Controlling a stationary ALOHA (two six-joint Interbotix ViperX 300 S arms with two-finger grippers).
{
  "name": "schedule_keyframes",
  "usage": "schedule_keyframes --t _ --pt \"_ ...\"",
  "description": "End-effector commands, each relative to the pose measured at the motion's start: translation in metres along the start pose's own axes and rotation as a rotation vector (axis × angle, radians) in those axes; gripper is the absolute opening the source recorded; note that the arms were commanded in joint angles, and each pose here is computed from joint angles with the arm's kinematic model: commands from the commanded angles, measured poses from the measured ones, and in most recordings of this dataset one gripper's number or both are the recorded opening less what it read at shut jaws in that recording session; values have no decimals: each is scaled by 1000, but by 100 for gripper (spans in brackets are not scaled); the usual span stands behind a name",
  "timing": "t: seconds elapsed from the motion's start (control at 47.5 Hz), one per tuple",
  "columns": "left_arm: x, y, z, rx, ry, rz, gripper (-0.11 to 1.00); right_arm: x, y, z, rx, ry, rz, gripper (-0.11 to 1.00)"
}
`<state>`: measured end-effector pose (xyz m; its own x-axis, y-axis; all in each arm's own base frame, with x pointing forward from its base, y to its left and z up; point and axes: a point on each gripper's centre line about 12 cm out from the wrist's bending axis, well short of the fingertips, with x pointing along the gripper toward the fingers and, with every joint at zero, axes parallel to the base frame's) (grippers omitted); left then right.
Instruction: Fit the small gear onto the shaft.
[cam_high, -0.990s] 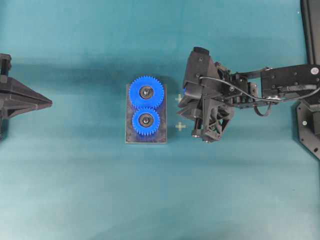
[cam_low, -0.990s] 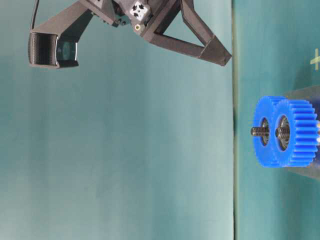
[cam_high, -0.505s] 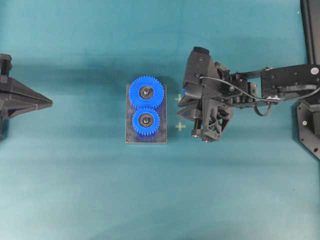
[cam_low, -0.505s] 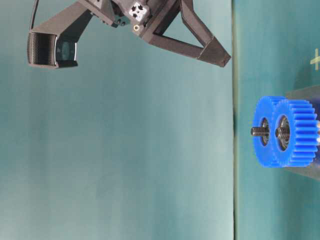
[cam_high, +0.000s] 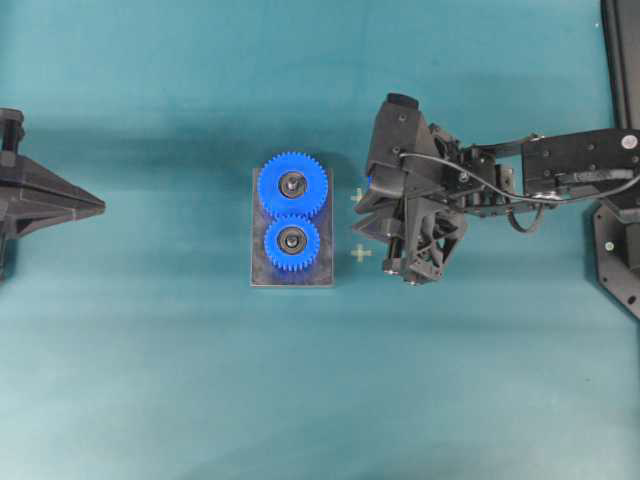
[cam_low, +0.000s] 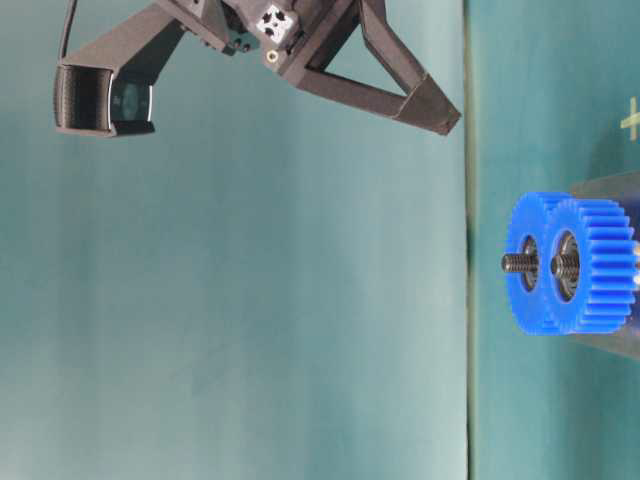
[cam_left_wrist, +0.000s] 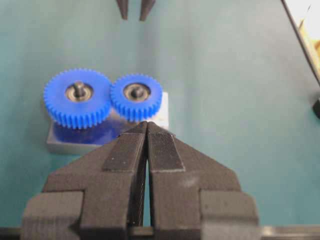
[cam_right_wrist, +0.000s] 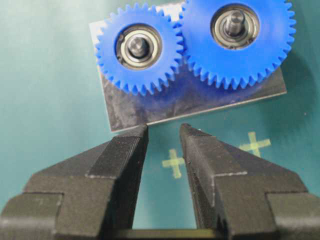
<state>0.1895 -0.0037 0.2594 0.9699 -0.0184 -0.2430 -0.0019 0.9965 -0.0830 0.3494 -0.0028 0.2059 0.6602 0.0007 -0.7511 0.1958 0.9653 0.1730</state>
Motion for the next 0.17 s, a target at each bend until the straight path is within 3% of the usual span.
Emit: schedule_keyframes --t 0.0,0.147 --pt "1 0 5 1 -15 0 0 -6 2 7 -11 -38 11 40" --pt "1 0 4 -2 -15 -1 0 -5 2 5 -2 -37 12 41"
